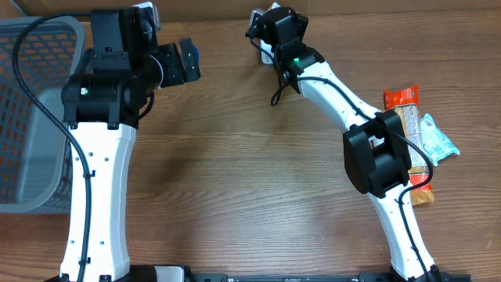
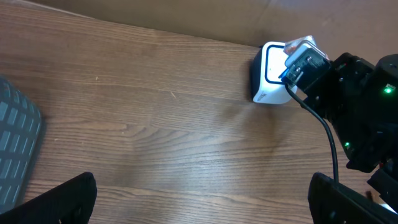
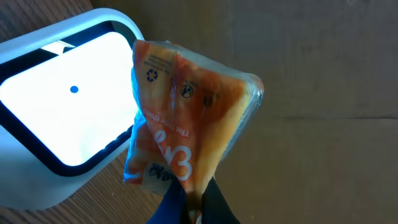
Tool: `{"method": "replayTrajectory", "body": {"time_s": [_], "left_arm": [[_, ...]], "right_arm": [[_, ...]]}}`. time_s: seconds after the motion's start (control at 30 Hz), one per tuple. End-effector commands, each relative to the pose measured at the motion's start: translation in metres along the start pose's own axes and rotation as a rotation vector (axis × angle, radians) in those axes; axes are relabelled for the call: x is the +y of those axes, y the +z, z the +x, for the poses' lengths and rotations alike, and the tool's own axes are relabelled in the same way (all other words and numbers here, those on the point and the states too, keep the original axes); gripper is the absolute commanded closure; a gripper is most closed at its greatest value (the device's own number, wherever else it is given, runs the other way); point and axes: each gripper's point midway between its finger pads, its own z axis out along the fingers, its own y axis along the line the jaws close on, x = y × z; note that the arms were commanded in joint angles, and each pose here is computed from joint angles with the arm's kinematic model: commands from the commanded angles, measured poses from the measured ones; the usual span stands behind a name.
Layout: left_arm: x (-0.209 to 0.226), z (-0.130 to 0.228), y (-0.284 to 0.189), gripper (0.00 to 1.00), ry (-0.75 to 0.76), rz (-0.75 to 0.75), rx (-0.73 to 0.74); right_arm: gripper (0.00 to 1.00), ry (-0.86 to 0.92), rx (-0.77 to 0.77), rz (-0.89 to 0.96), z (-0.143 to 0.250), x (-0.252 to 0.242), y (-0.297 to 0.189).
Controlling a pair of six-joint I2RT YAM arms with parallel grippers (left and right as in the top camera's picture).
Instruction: Scan the item barcode
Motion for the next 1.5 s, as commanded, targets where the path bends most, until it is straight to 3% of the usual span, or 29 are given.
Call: {"method": "replayTrajectory", "body": {"time_s": [0.0,0.2,0.37,0.57,0.73,0.87,1.13,1.3,1.47], "left_arm": [[0.001,-0.001,0.0,0.0,0.012,0.004,-0.001],[0.001,-0.001,0.0,0.0,0.012,0.004,-0.001],[0.001,-0.001,0.0,0.0,0.012,0.004,-0.001],[0.001,-0.001,0.0,0.0,0.012,0.004,-0.001],[0.001,-0.001,0.0,0.0,0.012,0.004,-0.001],[0.001,-0.001,0.0,0.0,0.012,0.004,-0.001],[0.001,-0.001,0.0,0.0,0.012,0.004,-0.001],[0.001,-0.001,0.0,0.0,0.012,0.004,-0.001],[0.001,-0.001,0.0,0.0,0.012,0.004,-0.001]], "right_arm": [[0.96,0.009,-0.012,0.003,-0.003,-0.003,0.0],[0.96,0.018,-0.019,0.004,-0.006,-0.004,-0.003],[0.96,0.187,-0.095,-0.028,-0.021,-0.022,-0.021],[0.96,0.359,-0.243,-0.168,-0.036,-0.073,-0.086],[0.96,0.587,-0.278,-0.383,-0.021,-0.103,-0.163],[0.96,0.746,-0.098,-0.587,0.034,-0.093,-0.212],[0.96,0.815,0.595,-0.873,0.2,-0.015,-0.252],[0.96,0.897,0.795,-0.919,0.262,0.027,-0.238],[0.95,0.977,0.884,-0.908,0.309,0.054,-0.223]]}}
